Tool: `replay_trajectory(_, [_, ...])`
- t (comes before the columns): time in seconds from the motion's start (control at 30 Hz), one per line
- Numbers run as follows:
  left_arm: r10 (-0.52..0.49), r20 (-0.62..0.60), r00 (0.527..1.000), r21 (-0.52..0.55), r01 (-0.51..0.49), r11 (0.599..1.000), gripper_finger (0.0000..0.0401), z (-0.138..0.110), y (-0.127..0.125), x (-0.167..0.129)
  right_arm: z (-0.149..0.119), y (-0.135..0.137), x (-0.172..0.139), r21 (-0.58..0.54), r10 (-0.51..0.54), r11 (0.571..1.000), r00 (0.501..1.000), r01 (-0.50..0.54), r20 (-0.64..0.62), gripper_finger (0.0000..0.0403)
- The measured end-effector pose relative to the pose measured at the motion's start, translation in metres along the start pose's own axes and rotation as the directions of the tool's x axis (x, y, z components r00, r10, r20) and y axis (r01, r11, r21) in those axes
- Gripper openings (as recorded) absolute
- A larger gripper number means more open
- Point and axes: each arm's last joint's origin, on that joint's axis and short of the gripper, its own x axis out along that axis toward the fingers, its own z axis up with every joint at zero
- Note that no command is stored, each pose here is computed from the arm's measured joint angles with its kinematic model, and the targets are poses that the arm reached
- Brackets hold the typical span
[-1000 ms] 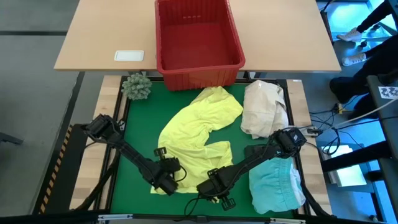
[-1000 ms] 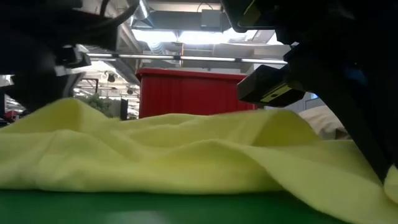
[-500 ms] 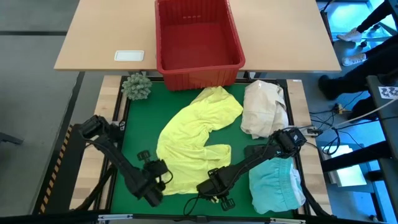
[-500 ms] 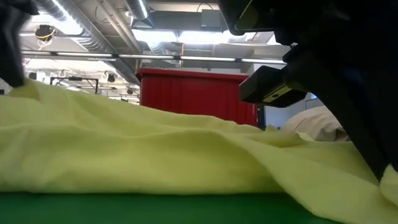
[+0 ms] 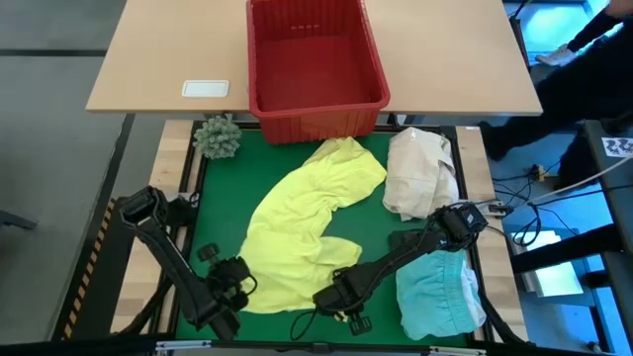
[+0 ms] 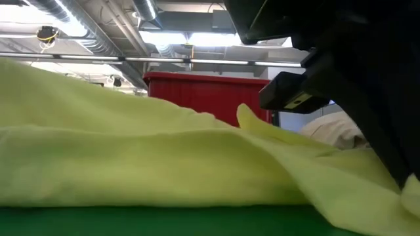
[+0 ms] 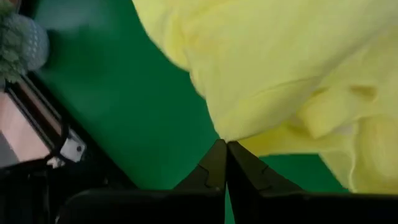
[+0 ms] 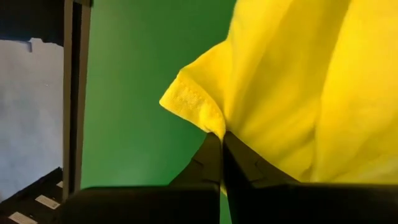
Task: Fold Laundry from Bin
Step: Fold the yellow shirt
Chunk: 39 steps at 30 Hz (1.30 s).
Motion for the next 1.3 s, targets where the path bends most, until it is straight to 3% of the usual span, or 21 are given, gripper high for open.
replay_trajectory(0.17, [-0.009,-0.115,0.993,-0.001,0.009,1.000,0.0001,-0.003,0.000,0.000,-0.005,0.003,0.001,0.055,0.038,0.998,0.998,-0.035,-0.054,0.0001])
replay_trajectory(0.37, [-0.020,-0.188,0.982,0.021,0.024,0.999,0.0001,-0.014,0.000,-0.005,-0.010,0.008,0.003,0.090,0.004,0.996,0.996,0.003,-0.086,0.0001])
replay_trajectory(0.53, [-0.026,-0.267,0.963,0.084,0.050,0.995,0.0004,-0.029,-0.001,-0.010,-0.010,0.007,0.002,0.142,-0.017,0.989,0.997,0.028,-0.079,0.0026])
replay_trajectory(0.9, [-0.083,-0.294,0.952,0.146,0.130,0.981,0.0092,-0.055,-0.005,-0.019,-0.011,0.007,0.002,0.215,0.000,0.977,0.996,0.020,-0.092,0.0099])
replay_trajectory(1.0, [-0.169,-0.250,0.953,0.102,0.199,0.975,0.0104,-0.055,-0.011,-0.025,-0.012,0.010,0.000,0.237,0.011,0.971,0.994,0.015,-0.110,0.0103])
replay_trajectory(1.07, [-0.299,-0.165,0.940,0.062,0.312,0.948,0.0107,-0.054,-0.022,-0.033,-0.011,0.013,-0.006,0.237,0.004,0.971,0.994,0.023,-0.110,0.0103])
replay_trajectory(1.2, [-0.546,0.073,0.835,0.028,0.545,0.838,0.0106,-0.055,-0.048,-0.046,-0.008,0.023,-0.024,0.224,-0.024,0.973,0.994,0.047,-0.106,0.0103])
replay_trajectory(1.3, [-0.570,0.137,0.810,0.029,0.572,0.820,0.0105,-0.058,-0.064,-0.040,-0.003,0.031,-0.038,0.206,-0.046,0.977,0.997,0.059,-0.067,0.0103])
